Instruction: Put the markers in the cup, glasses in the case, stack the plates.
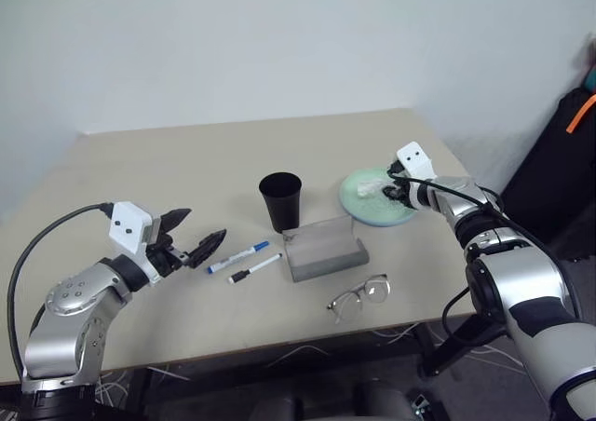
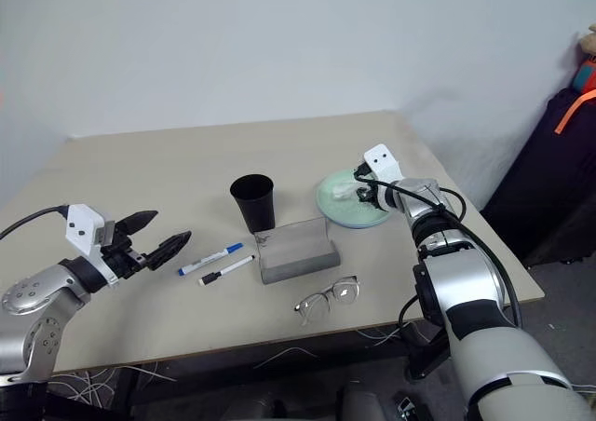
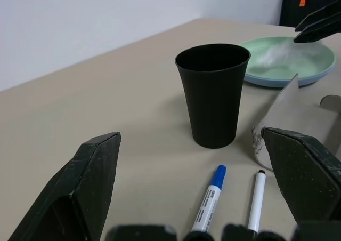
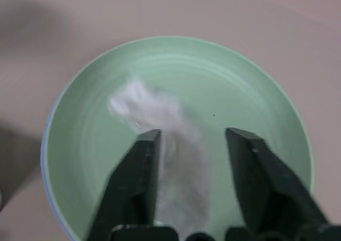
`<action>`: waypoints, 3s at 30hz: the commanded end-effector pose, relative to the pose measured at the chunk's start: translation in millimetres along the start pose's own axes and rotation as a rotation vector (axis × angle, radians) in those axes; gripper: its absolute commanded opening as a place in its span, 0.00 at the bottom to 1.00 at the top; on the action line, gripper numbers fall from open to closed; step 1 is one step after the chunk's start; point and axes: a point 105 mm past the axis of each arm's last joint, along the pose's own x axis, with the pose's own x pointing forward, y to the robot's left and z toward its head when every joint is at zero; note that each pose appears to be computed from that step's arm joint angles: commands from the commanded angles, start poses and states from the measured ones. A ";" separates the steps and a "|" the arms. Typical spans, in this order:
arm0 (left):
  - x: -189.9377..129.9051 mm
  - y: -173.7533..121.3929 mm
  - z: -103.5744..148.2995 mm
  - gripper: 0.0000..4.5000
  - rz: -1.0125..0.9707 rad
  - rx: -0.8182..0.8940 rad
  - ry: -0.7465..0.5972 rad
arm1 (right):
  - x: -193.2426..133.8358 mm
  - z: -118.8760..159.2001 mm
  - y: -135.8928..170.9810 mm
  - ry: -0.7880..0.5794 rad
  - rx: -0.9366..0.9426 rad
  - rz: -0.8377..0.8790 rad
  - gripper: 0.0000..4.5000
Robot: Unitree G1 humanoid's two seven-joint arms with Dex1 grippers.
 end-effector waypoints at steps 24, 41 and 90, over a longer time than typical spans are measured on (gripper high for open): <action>96.4 -124.4 43.2 1.00 -0.402 0.132 0.262 | -104.0 56.6 -23.6 -0.222 -0.152 0.343 0.99; 116.1 -195.3 22.9 1.00 -0.674 0.343 0.635 | -162.2 29.7 21.2 -0.178 -0.377 0.632 0.99; 137.0 -226.3 -21.9 0.00 -0.702 0.356 0.803 | -183.9 12.1 39.6 -0.129 -0.468 0.750 1.00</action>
